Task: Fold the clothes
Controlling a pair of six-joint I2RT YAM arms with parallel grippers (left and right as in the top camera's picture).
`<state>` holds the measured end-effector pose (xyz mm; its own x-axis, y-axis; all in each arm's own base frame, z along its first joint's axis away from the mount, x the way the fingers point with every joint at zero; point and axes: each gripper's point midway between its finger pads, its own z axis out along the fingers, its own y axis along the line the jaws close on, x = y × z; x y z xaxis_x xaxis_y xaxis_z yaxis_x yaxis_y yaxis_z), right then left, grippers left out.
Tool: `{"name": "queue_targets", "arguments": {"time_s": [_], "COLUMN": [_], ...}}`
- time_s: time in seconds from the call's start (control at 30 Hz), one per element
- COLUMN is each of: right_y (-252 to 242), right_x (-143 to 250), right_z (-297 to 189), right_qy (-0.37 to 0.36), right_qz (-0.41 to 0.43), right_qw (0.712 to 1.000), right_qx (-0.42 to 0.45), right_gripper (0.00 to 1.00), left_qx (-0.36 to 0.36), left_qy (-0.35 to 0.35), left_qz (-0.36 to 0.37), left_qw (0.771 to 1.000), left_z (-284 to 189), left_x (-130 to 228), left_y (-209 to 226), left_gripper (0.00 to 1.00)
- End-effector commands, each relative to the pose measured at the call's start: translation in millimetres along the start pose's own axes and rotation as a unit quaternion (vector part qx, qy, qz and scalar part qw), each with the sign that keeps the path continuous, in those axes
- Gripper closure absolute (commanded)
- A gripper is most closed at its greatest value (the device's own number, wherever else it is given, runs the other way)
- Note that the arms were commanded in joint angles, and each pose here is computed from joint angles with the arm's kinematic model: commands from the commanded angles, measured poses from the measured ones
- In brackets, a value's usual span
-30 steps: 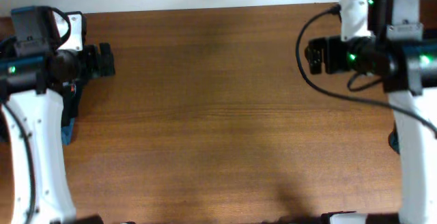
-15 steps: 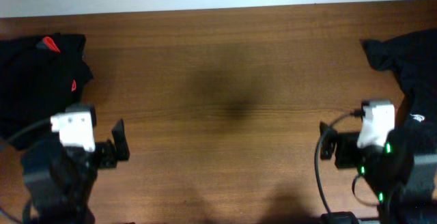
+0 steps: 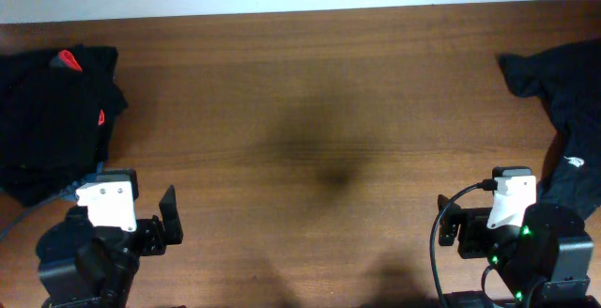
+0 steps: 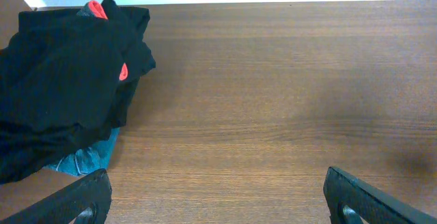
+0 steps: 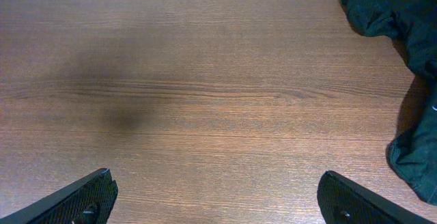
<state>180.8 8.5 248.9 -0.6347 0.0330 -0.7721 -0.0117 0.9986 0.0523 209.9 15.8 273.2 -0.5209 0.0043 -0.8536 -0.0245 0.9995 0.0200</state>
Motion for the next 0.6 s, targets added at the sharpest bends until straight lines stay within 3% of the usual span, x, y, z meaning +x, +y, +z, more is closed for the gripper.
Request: {"name": "queue_targets", "arguments": {"time_s": [0.0, 0.37, 0.57], "right_y": [-4, -5, -7], "right_x": [0, 9, 30], "right_z": [0, -1, -2], "right_qy": [-0.002, 0.003, -0.051], "right_qz": [0.004, 0.003, 0.003], "right_qw": [1.000, 1.000, 0.999], "right_qx": [0.010, 0.012, 0.013], "right_gripper": [0.01, 0.01, 0.01], "left_qx": [0.007, 0.007, 0.006], "left_qy": [0.002, 0.002, 0.002], "left_qz": [0.004, 0.004, 0.004], "left_qw": [1.000, 1.000, 1.000], "left_z": [1, 1, 1], "left_x": [3, 3, 3], "left_y": [-2, -2, -2], "left_gripper": [0.01, 0.01, 0.01]}}
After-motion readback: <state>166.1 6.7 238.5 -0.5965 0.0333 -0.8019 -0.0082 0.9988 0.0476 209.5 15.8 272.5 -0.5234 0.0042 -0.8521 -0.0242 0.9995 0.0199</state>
